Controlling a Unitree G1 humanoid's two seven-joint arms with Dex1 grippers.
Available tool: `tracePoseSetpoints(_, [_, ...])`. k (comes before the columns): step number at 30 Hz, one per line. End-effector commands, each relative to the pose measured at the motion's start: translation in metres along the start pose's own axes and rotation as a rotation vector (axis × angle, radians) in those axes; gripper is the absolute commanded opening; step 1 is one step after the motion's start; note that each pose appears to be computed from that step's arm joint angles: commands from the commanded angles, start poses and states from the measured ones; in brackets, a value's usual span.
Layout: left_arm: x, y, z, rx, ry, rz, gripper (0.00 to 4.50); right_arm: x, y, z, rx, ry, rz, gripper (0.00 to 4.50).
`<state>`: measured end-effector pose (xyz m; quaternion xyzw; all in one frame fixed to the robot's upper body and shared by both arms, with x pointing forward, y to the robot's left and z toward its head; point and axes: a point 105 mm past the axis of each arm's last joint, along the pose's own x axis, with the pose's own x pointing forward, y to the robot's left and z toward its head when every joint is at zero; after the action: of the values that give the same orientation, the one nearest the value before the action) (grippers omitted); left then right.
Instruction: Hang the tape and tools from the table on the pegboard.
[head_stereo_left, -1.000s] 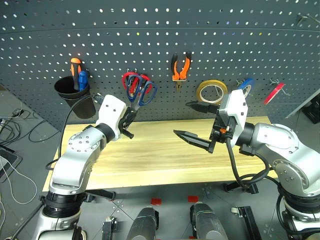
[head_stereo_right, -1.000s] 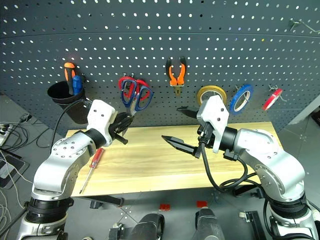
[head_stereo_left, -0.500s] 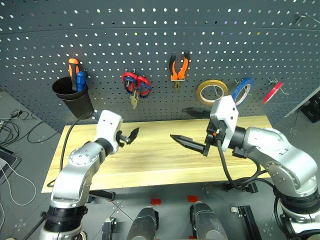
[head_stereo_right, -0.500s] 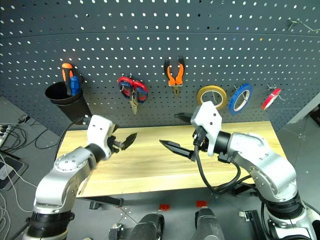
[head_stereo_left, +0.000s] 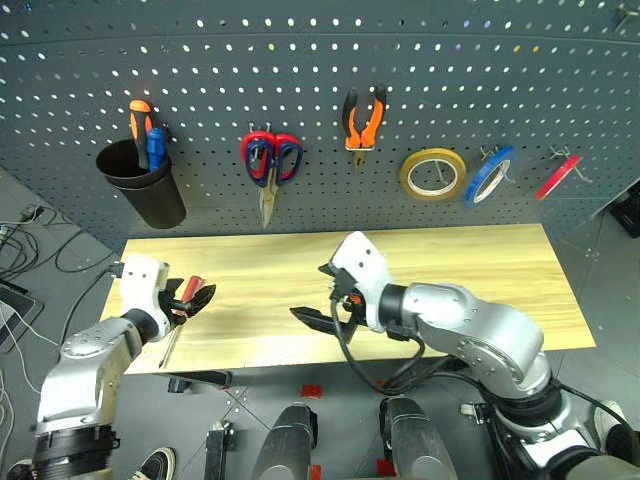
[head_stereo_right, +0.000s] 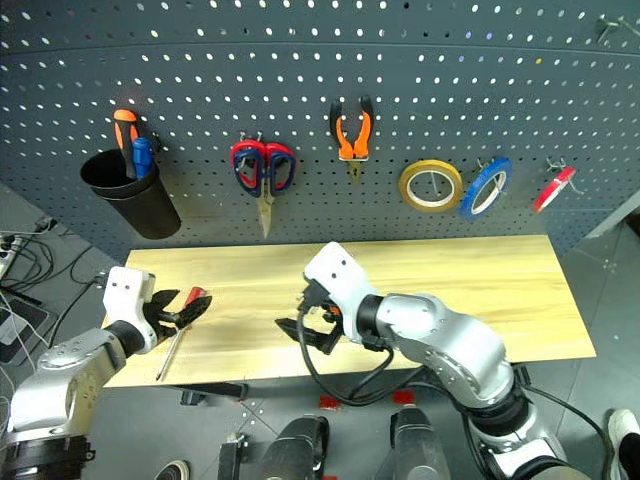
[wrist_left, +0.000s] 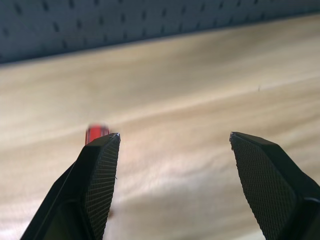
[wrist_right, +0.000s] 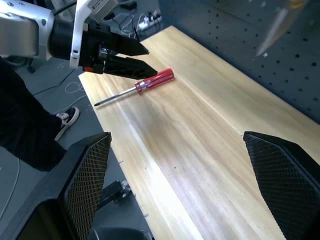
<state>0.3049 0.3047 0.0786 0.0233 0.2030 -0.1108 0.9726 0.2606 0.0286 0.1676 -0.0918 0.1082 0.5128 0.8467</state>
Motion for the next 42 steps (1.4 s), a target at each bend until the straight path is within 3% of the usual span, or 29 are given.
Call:
tracePoseSetpoints(1, [-0.001, 0.019, -0.005, -0.006, 0.053, 0.014, 3.71, 0.005, 0.007, 0.011, 0.012, 0.011, 0.012, 4.5])
tracePoseSetpoints(10, [0.004, 0.053, -0.024, 0.01, 0.202, 0.13, 3.71, 0.004, 0.02, 0.021, -0.029, 0.027, 0.079, 4.5])
tracePoseSetpoints(18, [0.034, 0.054, -0.038, 0.004, 0.283, 0.183, 3.71, 0.003, 0.03, 0.018, -0.038, 0.027, 0.116, 4.5])
tracePoseSetpoints(21, [0.037, 0.059, -0.044, -0.024, 0.315, 0.227, 3.13, 0.003, 0.031, 0.017, -0.04, 0.028, 0.121, 4.5])
tracePoseSetpoints(28, [0.036, 0.06, -0.051, -0.035, 0.346, 0.221, 0.91, 0.004, 0.025, 0.023, -0.095, -0.002, 0.114, 4.5])
tracePoseSetpoints(38, [0.02, 0.051, -0.051, -0.003, 0.304, 0.187, 0.91, -0.008, 0.019, 0.049, -0.308, -0.165, 0.144, 4.5])
tracePoseSetpoints(42, [0.016, 0.025, -0.035, 0.056, 0.21, 0.095, 0.91, -0.012, 0.012, 0.053, -0.349, -0.193, 0.134, 4.5])
